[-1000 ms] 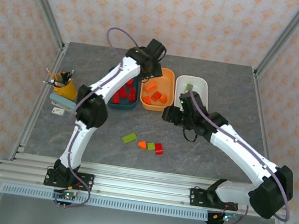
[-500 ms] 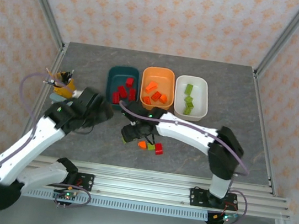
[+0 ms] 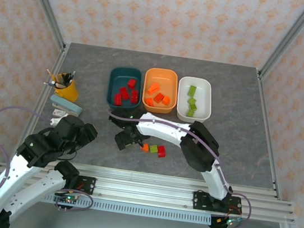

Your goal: Sort the legos into containers by color

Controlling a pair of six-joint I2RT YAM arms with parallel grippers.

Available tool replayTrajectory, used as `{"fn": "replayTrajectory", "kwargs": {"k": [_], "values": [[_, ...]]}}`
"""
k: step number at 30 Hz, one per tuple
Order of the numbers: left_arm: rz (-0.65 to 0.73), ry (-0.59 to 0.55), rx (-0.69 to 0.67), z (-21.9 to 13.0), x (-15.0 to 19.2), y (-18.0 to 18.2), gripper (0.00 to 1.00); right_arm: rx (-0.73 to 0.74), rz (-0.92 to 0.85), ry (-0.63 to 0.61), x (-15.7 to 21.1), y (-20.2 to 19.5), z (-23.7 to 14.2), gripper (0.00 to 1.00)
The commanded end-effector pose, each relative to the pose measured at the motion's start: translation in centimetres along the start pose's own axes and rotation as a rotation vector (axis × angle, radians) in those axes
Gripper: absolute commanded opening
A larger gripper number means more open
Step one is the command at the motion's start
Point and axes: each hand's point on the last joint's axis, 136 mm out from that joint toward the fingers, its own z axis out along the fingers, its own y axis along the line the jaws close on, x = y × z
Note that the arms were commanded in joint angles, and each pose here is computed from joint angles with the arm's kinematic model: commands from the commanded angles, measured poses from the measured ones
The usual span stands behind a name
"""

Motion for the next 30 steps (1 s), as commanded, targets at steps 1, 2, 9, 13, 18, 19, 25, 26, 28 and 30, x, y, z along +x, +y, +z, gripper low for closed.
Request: {"fn": "replayTrajectory", "kwargs": {"k": [1, 2, 9, 13, 18, 19, 25, 26, 28, 30], "values": [[0.005, -0.002, -0.012, -0.2, -0.1, 0.1, 0.75, 0.084, 0.036, 0.039, 0.3, -1.2, 0.8, 0.88], [0.008, 0.001, -0.005, -0.2, 0.0, 0.0, 0.75, 0.091, 0.042, 0.044, 0.3, -1.2, 1.1, 0.86], [0.020, 0.019, 0.036, 0.0, 0.2, -0.9, 0.75, 0.110, 0.073, 0.057, 0.1, -1.3, 2.0, 0.73], [0.012, 0.025, 0.042, 0.3, 0.4, -0.9, 0.75, 0.118, 0.088, 0.063, 0.1, -1.8, 2.4, 0.66], [0.010, 0.027, 0.046, 0.3, 0.6, -0.9, 0.75, 0.121, 0.099, 0.052, -0.2, -2.1, 2.2, 0.59], [0.010, 0.030, 0.049, 0.4, 0.6, -0.9, 0.75, 0.119, 0.100, 0.041, -0.4, -2.1, 1.8, 0.58], [0.034, 0.085, 0.143, 1.2, 1.5, -3.3, 0.75, 0.113, 0.148, -0.068, -2.2, -3.7, -3.0, 0.58], [0.038, 0.106, 0.176, 1.4, 1.8, -4.3, 0.75, 0.117, 0.170, -0.088, -2.5, -4.7, -4.1, 0.58], [0.050, 0.140, 0.229, 1.8, 2.2, -6.1, 0.75, 0.123, 0.224, -0.134, -3.0, -7.1, -6.6, 0.58], [0.074, 0.156, 0.269, 2.0, 2.3, -7.9, 0.75, 0.132, 0.293, -0.180, -3.2, -10.2, -8.9, 0.58]]}}
